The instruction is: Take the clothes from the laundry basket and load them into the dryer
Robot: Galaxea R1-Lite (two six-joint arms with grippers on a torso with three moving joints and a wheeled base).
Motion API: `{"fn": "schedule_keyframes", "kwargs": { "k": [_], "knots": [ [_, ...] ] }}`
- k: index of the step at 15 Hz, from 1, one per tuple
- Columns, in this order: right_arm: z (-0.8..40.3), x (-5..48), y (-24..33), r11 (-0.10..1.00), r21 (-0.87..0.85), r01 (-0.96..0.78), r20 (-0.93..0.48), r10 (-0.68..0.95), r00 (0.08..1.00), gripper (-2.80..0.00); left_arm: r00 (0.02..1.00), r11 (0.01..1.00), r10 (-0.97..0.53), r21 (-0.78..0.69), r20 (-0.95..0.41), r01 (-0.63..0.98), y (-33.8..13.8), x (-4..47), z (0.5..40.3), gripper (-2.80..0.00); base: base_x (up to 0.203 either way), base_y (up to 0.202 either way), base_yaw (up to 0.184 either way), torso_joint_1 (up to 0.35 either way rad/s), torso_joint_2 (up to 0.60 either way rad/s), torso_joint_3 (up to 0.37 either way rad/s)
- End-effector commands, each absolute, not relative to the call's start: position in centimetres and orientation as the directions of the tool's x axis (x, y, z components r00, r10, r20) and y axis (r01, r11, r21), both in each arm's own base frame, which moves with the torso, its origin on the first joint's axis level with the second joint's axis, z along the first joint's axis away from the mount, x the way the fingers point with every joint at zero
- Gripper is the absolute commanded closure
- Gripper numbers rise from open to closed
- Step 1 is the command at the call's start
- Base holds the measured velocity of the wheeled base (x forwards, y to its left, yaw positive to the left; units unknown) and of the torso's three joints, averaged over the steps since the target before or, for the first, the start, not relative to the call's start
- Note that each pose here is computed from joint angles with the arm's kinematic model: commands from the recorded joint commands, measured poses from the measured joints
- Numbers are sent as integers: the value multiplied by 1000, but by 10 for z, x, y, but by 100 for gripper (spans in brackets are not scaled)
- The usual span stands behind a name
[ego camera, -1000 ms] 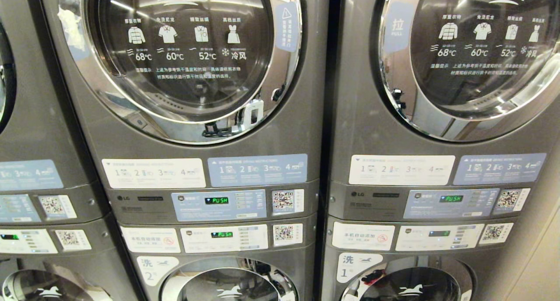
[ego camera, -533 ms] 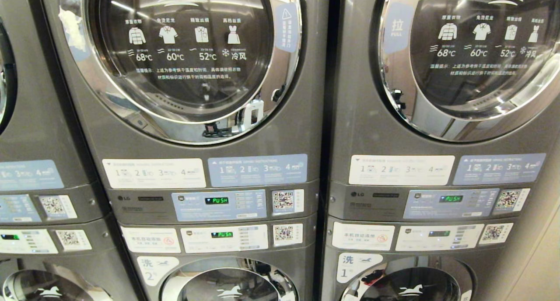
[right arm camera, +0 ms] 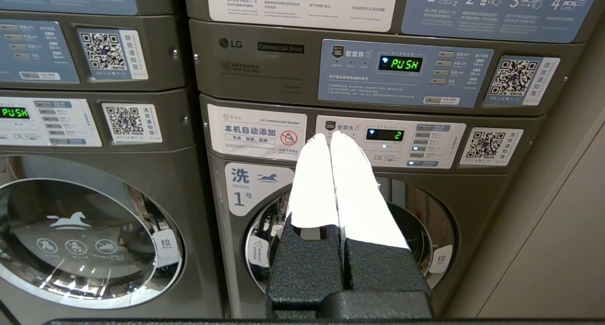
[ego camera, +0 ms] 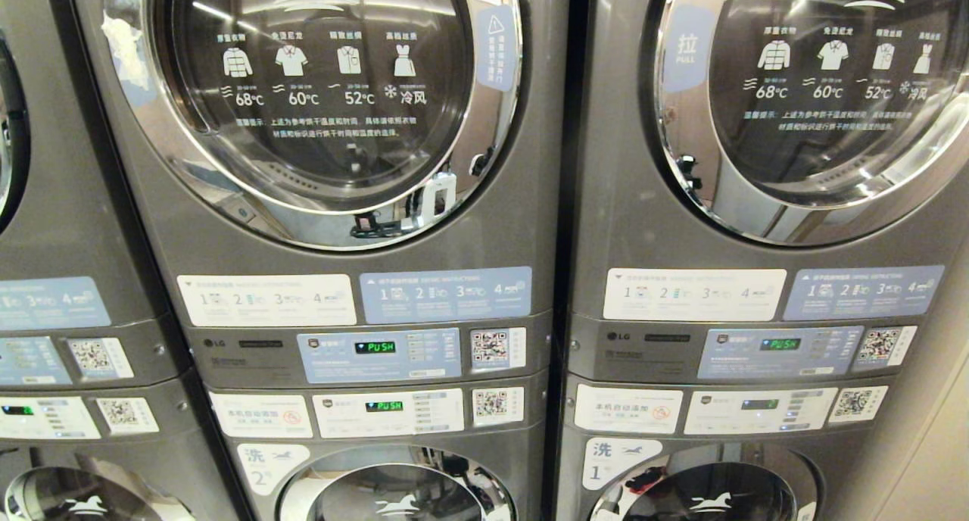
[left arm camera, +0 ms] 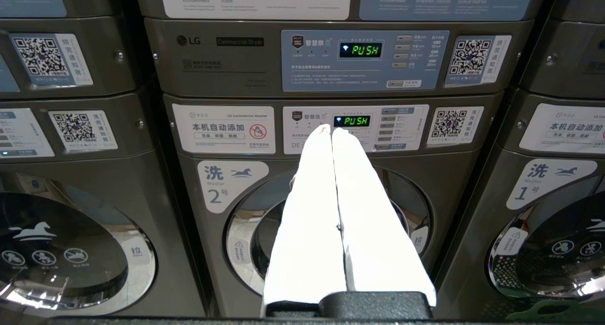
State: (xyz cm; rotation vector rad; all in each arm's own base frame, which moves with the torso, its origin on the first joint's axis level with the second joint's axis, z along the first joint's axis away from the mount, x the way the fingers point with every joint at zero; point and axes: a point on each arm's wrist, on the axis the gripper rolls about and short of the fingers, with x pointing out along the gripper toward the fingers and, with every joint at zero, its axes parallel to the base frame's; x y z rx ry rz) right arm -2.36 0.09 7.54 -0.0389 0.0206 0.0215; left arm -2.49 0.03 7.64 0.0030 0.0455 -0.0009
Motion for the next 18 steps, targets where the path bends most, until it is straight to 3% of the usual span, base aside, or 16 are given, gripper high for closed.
{"fn": "schedule_keyframes", "kwargs": {
  "k": [1, 18],
  "knots": [
    [75, -24, 1, 999, -39, -22, -21, 21, 1000, 0, 999, 1000, 0, 3, -42, 0, 0, -25, 76, 0, 0, 0, 0, 0, 0, 0],
    [76, -23, 1, 999, -28, -18, 3, 18, 1000, 0, 999, 1000, 0, 3, -43, 0, 0, -25, 76, 0, 0, 0, 0, 0, 0, 0]
  ]
}}
